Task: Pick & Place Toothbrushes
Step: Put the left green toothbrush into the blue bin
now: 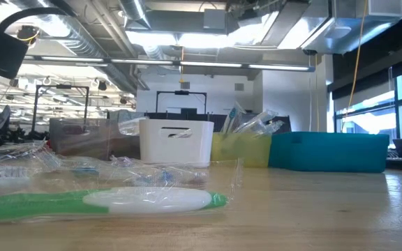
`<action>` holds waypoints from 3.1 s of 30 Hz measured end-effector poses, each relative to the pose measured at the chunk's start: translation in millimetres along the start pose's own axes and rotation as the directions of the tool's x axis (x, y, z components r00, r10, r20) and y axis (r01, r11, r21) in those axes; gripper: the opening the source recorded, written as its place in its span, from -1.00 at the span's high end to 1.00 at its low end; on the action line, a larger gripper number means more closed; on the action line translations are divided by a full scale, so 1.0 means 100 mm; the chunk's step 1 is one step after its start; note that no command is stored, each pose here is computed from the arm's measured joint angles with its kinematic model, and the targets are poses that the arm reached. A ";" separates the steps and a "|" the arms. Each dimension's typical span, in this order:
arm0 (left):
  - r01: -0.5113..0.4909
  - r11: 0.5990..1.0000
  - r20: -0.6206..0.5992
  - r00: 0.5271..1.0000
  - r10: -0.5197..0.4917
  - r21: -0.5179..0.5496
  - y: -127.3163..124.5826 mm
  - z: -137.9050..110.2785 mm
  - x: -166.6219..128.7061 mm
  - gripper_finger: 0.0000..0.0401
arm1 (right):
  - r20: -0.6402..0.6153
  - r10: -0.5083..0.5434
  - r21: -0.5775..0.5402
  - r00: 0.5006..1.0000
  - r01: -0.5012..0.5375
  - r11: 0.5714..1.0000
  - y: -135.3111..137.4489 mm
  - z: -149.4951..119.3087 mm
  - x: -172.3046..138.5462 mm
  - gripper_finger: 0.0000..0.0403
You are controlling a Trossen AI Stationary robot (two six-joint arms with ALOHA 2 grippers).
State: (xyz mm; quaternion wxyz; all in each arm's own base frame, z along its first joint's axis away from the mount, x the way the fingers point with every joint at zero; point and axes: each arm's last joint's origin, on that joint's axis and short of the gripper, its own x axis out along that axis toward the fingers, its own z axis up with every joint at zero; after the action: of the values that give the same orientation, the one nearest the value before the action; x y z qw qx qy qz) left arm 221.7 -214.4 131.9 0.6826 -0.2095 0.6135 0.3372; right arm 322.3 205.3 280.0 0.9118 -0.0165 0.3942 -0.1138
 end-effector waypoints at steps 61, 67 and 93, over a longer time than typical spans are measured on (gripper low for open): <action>-0.031 0.964 0.954 0.159 -0.255 0.263 -0.34 0.49 -1.73 0.97 | 0.360 0.084 0.011 0.929 -0.094 0.995 0.03 0.48 0.02 0.45; -0.026 0.955 0.946 0.145 -0.290 0.297 -0.35 0.59 -1.76 0.97 | 0.384 0.089 0.006 0.919 -0.098 0.995 0.03 0.51 0.01 0.50; -0.012 0.922 0.914 0.140 -0.380 0.386 -0.37 0.66 -1.75 0.98 | 0.378 0.197 -0.083 0.904 -0.179 0.980 -0.03 0.58 0.07 0.88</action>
State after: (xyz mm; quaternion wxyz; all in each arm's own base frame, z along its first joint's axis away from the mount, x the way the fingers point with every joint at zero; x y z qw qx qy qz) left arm 291.2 -229.0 308.9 0.9737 0.0898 0.0397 0.2056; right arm 368.5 197.5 315.7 0.9774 -0.0214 0.2098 -0.0107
